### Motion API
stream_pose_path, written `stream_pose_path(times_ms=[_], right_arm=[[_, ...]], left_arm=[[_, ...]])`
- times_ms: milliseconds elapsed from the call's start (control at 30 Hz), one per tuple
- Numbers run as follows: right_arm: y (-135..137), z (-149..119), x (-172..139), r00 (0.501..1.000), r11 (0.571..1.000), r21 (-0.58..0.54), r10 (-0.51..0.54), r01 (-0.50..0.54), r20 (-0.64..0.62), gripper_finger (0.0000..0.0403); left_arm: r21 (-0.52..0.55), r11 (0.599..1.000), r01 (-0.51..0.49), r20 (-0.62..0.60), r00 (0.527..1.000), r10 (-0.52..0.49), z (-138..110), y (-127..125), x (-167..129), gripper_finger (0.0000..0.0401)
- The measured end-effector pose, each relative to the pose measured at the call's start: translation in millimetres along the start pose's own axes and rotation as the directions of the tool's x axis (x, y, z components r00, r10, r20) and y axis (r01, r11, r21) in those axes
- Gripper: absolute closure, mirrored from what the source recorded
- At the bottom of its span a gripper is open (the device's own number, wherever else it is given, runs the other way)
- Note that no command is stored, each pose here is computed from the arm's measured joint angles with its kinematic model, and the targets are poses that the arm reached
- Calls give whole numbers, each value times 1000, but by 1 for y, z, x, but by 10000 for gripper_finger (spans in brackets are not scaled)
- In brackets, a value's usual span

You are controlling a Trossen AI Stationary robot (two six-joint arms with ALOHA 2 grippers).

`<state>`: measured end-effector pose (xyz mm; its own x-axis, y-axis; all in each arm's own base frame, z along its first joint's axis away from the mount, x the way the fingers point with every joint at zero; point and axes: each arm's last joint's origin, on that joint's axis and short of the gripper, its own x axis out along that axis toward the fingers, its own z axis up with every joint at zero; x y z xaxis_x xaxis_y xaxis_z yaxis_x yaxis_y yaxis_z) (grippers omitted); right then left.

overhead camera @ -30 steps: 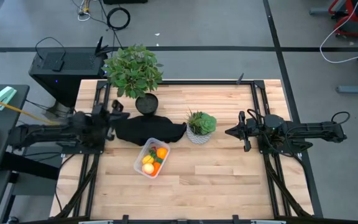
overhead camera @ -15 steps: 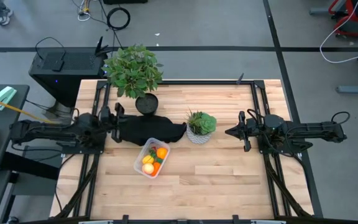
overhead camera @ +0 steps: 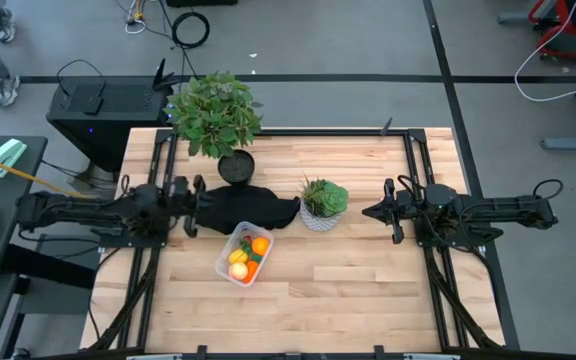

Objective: Pick and placing Produce into tupperware
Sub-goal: Return to Home Position

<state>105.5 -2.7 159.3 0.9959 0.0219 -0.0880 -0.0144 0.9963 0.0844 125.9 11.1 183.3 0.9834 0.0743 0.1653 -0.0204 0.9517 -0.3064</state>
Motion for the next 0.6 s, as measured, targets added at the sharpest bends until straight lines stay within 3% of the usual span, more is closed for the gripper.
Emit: stream_pose_path(times_ms=[167, 333, 467, 600], right_arm=[[0, 0, 0, 1000, 1000, 0, 0, 0, 0, 380], [0, 0, 0, 1000, 1000, 0, 0, 0, 0, 380], [0, 0, 0, 1000, 1000, 0, 0, 0, 0, 380], [0, 0, 0, 1000, 1000, 0, 0, 0, 0, 380]], left_arm=[[8, 1000, 4, -110, 994, -3, -11, -1, -1, 401], [24, 999, 38, -106, 994, -35, -6, -6, 2, 401], [160, 983, 91, 72, 992, -103, 36, -20, 10, 401], [338, 937, 84, 263, 948, -180, 84, -36, 6, 401]])
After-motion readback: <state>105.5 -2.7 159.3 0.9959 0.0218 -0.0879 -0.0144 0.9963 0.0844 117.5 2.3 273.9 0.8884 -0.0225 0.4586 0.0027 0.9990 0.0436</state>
